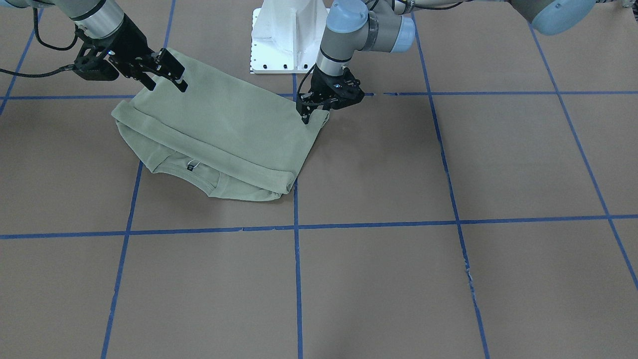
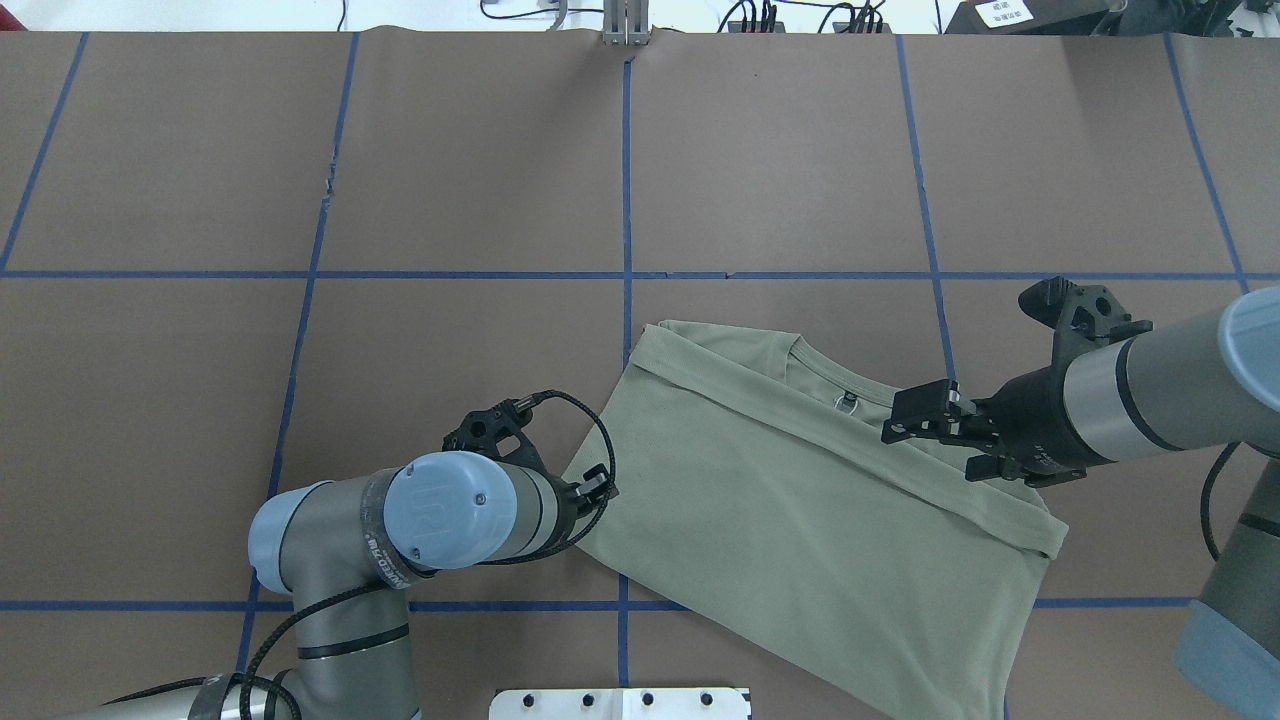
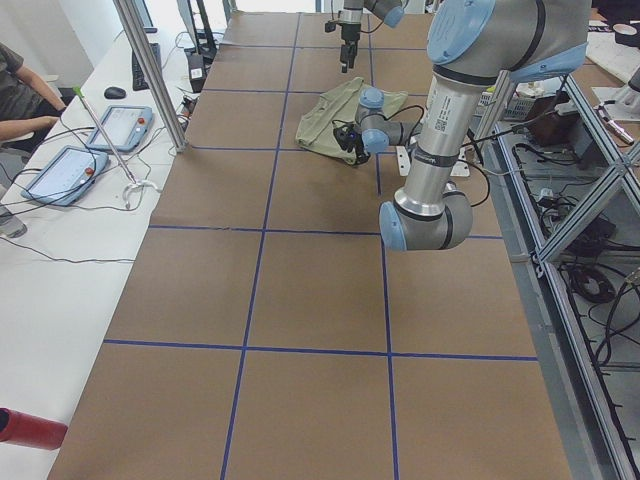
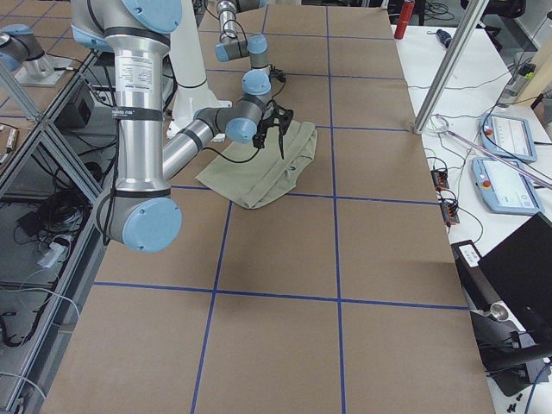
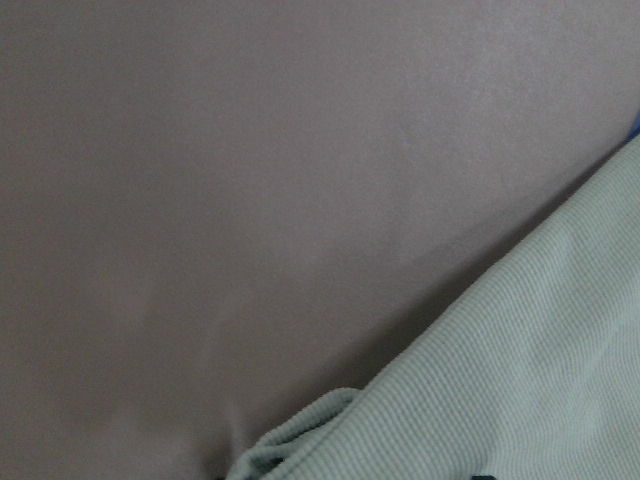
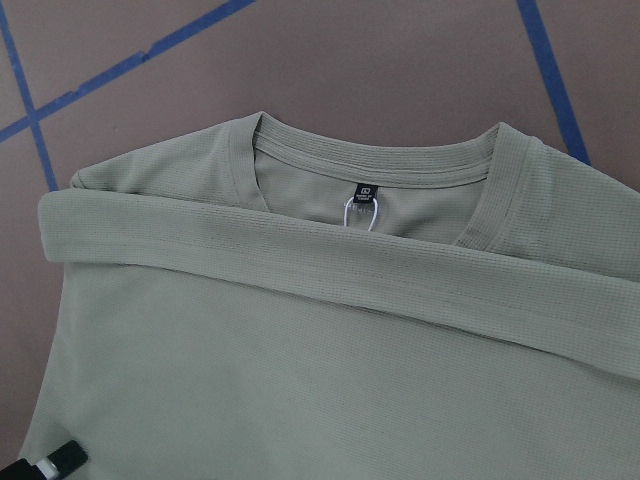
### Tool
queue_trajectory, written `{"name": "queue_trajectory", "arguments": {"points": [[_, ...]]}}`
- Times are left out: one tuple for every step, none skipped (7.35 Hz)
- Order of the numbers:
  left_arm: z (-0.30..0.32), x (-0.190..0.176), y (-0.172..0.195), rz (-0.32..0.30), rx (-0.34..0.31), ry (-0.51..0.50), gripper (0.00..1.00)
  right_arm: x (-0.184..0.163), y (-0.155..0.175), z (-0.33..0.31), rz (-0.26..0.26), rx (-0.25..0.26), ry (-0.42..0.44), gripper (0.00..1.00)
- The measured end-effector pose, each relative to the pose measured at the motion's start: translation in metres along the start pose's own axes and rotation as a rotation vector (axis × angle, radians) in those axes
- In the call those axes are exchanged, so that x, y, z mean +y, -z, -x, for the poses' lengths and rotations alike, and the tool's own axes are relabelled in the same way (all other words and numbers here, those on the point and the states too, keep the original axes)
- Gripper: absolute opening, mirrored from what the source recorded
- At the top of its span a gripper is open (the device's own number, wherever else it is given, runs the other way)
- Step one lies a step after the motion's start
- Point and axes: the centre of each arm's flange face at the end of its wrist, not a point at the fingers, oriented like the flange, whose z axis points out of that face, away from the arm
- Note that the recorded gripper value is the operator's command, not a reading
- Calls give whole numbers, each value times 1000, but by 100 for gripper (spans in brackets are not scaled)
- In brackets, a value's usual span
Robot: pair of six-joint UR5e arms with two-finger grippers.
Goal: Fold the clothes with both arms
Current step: 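Lower the left gripper onto the shirt's near corner while the right gripper holds, then rotate the shirt with the left gripper pulling it farther from the robot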
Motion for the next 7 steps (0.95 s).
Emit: {"name": "queue_trajectory", "arguments": {"points": [[-1, -4, 2, -5, 2, 3, 0, 0, 1, 0, 0, -1, 0, 100], [-4, -13, 6, -14, 7, 11, 0, -1, 1, 0, -1, -2, -1, 100], [-7, -26, 11, -26, 14, 18, 0, -2, 2, 0, -3, -4, -2, 100], [-10, -40, 15, -42, 20, 13, 0, -3, 4, 0, -8, -6, -4, 100], [-14, -60, 21, -65, 27, 7, 0, -6, 7, 0, -16, -9, -7, 100], [-18, -89, 26, -104, 33, 3, 0, -10, 11, 1, -26, -15, -11, 100], [-22, -123, 29, -148, 33, -10, 0, -13, 14, 4, -33, -24, -11, 100]]}}
